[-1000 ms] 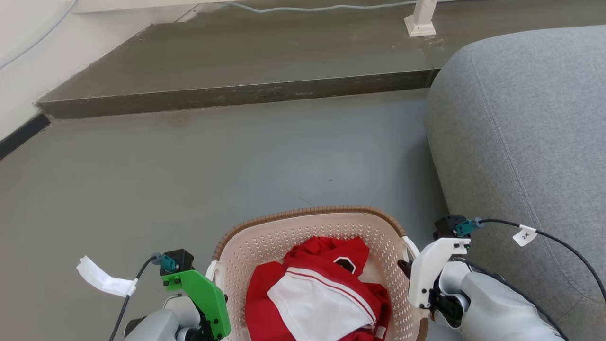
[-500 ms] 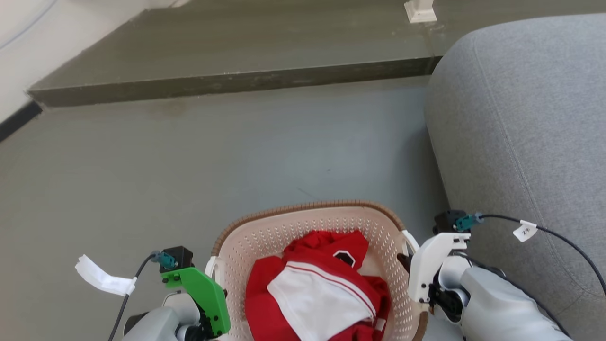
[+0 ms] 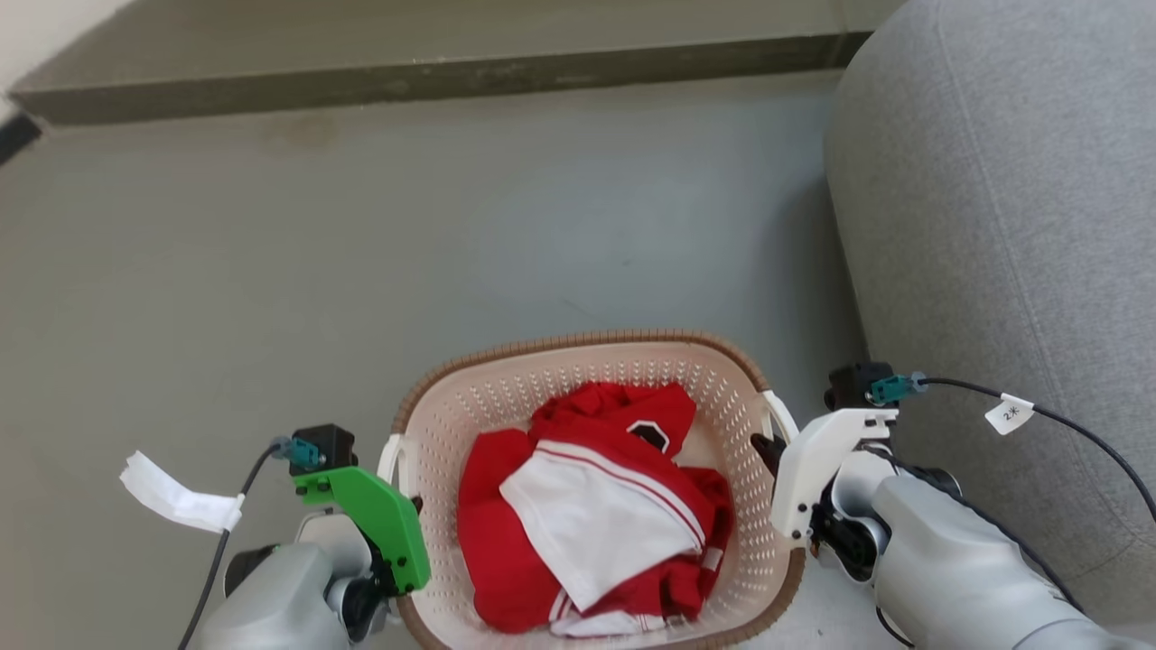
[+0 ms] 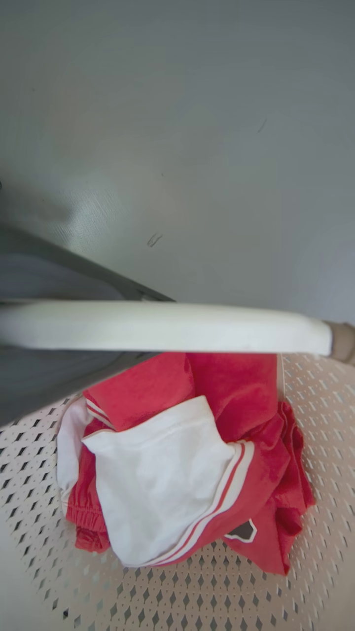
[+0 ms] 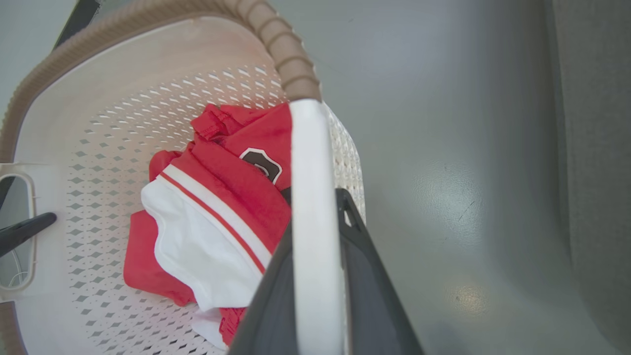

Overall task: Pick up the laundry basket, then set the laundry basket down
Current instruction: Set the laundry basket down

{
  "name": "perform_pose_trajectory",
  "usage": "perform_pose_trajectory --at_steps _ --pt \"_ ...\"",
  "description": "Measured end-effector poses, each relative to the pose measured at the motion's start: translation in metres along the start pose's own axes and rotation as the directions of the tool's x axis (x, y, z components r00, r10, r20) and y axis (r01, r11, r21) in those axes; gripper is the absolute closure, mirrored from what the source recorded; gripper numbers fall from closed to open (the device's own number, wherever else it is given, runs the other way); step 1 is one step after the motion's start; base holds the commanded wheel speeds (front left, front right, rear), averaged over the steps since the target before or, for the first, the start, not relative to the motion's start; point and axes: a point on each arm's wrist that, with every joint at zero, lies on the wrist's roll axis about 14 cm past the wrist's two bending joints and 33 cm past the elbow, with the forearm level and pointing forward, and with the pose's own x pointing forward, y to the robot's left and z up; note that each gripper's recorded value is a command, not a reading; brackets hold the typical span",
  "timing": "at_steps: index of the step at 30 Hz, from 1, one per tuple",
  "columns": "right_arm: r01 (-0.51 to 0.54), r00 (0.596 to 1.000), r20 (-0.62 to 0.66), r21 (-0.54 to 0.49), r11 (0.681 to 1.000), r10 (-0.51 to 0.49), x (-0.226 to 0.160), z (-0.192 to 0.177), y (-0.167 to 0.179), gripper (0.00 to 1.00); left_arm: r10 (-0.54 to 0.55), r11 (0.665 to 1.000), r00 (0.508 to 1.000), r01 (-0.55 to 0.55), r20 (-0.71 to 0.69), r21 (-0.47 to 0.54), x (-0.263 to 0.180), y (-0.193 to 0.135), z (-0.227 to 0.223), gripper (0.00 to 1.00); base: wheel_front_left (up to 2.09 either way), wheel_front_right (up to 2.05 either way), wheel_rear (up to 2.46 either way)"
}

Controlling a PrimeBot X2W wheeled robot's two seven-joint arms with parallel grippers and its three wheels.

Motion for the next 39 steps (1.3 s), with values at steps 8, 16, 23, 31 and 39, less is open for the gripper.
perform_pose_trajectory --at_steps 8,16,23,31,39 --pt "-0.003 1.0 0.028 -0.002 1.0 0.003 0.017 0.015 -0.003 1.0 -0.002 1.0 0.999 0.002 0.035 -0.008 0.014 0.006 0.015 1.0 0.0 0.0 0.0" --pt "0.005 0.999 0.039 0.003 1.0 -0.006 0.037 0.02 -0.014 1.0 -0.004 1.0 0.999 0.005 0.049 -0.024 0.035 0.015 0.021 1.0 0.0 0.0 0.0" --pt "0.011 0.999 0.04 0.008 1.0 -0.011 0.057 0.02 -0.023 1.0 -0.001 0.999 0.998 0.003 0.057 -0.032 0.053 0.025 0.026 1.0 0.0 0.0 0.0" --pt "0.006 0.999 0.039 0.019 1.0 -0.007 0.079 0.017 -0.028 1.0 0.012 1.0 0.997 -0.01 0.08 -0.029 0.073 0.041 0.031 1.0 0.0 0.0 0.0" --pt "-0.003 1.0 0.003 0.027 1.0 0.003 0.1 0.005 -0.031 1.0 0.039 0.999 0.997 -0.037 0.064 -0.039 0.091 0.061 0.023 1.0 0.0 0.0 0.0"
